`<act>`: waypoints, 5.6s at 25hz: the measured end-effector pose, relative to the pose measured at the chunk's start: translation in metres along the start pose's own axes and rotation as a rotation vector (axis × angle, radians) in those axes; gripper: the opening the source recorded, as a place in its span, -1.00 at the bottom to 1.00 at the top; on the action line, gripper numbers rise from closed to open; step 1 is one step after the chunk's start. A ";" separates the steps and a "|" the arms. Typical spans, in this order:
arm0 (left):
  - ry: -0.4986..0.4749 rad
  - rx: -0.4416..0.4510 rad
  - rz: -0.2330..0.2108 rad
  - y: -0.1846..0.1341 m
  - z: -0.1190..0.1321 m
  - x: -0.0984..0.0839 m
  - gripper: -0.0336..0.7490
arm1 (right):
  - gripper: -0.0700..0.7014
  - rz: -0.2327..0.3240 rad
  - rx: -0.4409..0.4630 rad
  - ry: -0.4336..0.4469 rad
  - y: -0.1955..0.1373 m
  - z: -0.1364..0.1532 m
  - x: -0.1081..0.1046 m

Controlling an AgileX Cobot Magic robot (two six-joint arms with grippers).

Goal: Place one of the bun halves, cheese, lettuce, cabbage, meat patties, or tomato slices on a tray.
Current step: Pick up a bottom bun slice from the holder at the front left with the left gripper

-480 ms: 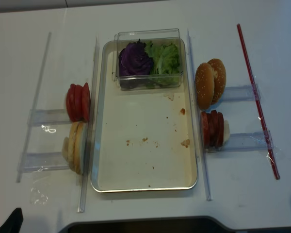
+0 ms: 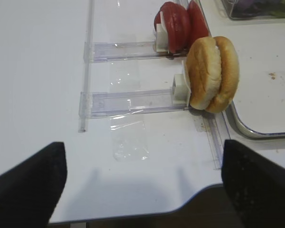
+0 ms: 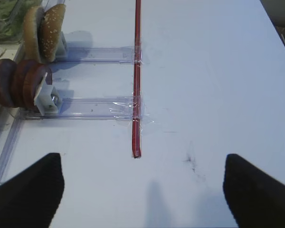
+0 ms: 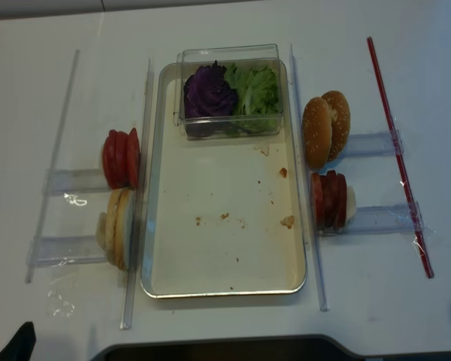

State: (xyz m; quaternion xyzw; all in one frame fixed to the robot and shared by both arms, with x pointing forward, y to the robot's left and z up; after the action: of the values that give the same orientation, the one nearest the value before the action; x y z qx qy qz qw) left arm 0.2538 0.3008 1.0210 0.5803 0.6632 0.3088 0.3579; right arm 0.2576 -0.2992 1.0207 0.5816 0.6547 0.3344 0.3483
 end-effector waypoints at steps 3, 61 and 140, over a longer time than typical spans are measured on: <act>0.000 0.000 0.000 0.000 0.000 0.000 0.74 | 0.99 0.000 0.000 0.000 0.000 0.000 0.000; -0.242 0.124 0.255 0.056 0.007 -0.035 0.74 | 0.99 0.000 0.001 -0.018 0.000 0.000 -0.002; -0.031 0.572 0.073 0.113 0.162 -0.126 -0.09 | 0.99 0.002 0.003 -0.017 0.000 0.000 -0.002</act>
State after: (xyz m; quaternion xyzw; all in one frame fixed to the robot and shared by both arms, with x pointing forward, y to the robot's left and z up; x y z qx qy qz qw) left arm 0.4598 0.1906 1.0391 0.6857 0.6965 0.1130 0.1786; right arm 0.2576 -0.3013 1.0205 0.5856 0.6516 0.3286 0.3528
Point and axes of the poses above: a point on each arm's last joint axis where the gripper is mounted, z pointing out along that axis toward the gripper, x along the wrist's bending axis when the last joint is at zero, y = z × x, the point moved 3 cm from there along z, pointing out along that axis toward the gripper, and after that the axes turned 5 degrees about -z, right-handed, at the moved point
